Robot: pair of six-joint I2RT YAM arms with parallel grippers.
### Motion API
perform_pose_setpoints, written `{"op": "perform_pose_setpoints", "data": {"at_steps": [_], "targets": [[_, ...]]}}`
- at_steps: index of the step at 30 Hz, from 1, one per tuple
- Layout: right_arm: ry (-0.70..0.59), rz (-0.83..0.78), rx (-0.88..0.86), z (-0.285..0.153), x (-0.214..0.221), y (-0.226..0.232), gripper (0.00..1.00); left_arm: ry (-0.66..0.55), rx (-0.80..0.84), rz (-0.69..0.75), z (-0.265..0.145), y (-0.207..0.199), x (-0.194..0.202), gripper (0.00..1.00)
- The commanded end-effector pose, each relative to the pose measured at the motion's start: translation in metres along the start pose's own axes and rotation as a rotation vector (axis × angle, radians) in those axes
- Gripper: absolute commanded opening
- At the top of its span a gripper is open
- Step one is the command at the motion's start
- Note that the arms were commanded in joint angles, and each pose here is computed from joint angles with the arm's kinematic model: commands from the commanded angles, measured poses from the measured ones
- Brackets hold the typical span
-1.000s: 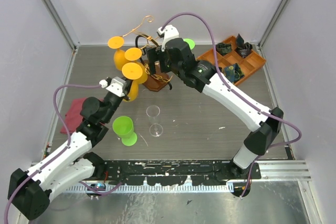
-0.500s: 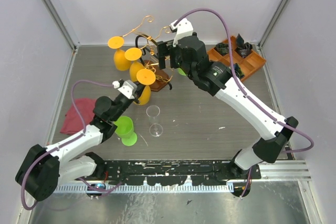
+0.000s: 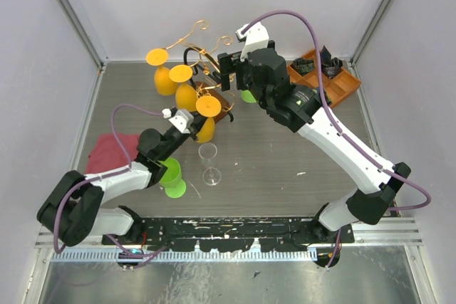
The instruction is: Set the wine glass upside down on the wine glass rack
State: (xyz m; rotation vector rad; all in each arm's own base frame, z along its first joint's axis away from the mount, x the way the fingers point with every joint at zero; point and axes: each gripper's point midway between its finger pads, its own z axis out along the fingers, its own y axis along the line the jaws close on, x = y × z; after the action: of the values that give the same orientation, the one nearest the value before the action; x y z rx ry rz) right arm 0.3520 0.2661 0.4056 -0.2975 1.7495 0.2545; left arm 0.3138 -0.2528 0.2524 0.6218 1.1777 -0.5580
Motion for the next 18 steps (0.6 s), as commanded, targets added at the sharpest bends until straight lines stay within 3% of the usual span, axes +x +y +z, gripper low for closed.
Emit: {"op": "perform_pose_setpoints", "data": {"at_steps": [1,18], "targets": [[-0.104,0.033,0.006,-0.016,-0.035,-0.006,1.0,-0.115,-0.02,0.006,0.014,0.006,-0.02,0.0],[-0.103,0.0,0.04,-0.012,-0.033,-0.012,1.0,-0.168,-0.063,0.004,0.043,0.018,-0.008,0.0]]}}
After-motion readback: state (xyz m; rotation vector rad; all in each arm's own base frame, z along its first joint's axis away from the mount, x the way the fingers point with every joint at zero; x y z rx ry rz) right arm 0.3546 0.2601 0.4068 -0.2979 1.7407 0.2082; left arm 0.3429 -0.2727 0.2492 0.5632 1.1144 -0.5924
